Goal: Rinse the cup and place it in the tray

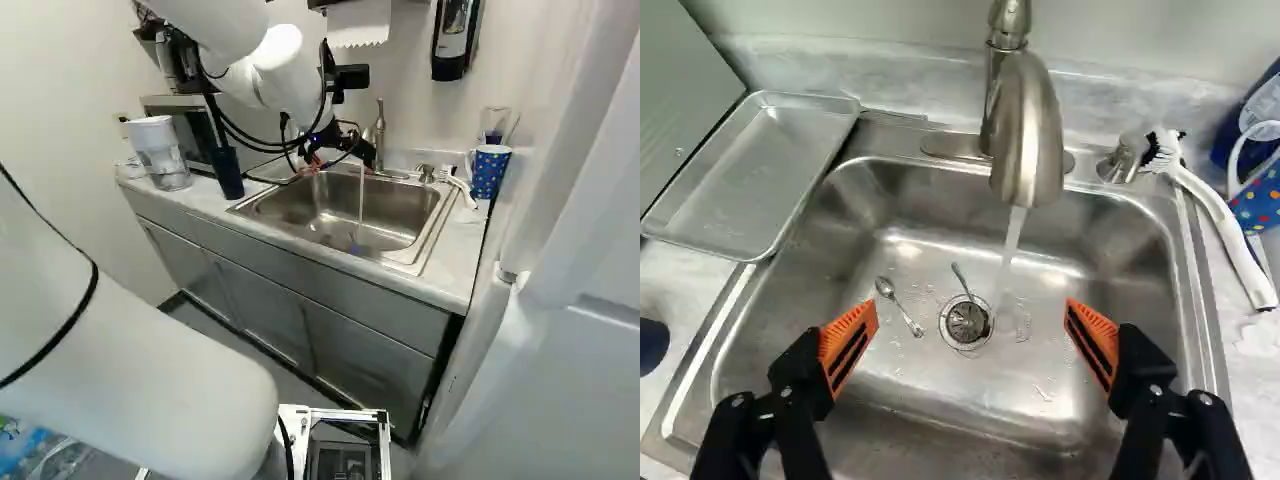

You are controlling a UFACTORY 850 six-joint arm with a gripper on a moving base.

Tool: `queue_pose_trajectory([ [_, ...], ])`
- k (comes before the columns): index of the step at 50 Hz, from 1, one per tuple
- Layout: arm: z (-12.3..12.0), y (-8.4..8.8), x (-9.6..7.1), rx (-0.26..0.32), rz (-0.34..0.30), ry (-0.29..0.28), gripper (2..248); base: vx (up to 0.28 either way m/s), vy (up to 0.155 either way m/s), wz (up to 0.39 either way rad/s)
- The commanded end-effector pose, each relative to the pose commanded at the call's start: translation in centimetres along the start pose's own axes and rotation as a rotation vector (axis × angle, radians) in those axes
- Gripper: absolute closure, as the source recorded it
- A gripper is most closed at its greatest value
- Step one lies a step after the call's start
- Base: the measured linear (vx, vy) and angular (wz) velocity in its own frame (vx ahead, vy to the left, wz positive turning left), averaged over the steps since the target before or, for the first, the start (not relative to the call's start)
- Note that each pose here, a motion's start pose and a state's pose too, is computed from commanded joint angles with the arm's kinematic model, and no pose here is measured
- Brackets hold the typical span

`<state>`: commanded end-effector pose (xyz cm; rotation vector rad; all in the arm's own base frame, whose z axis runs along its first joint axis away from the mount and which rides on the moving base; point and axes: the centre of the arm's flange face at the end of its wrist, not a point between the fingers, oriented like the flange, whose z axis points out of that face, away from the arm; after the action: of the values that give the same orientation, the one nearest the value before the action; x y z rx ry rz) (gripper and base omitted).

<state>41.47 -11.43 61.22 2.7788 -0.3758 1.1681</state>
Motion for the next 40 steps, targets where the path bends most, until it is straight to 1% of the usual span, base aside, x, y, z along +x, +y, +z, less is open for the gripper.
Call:
queue_pose_trajectory([
  [20, 0.6, -3.4, 0.7, 0.055, -0.054, -0.001, 3, 0.000, 0.000, 0.000],
  [40, -0.6, -6.8, 2.5, 0.111, -0.104, 0.039, 3, 0.000, 0.000, 0.000],
])
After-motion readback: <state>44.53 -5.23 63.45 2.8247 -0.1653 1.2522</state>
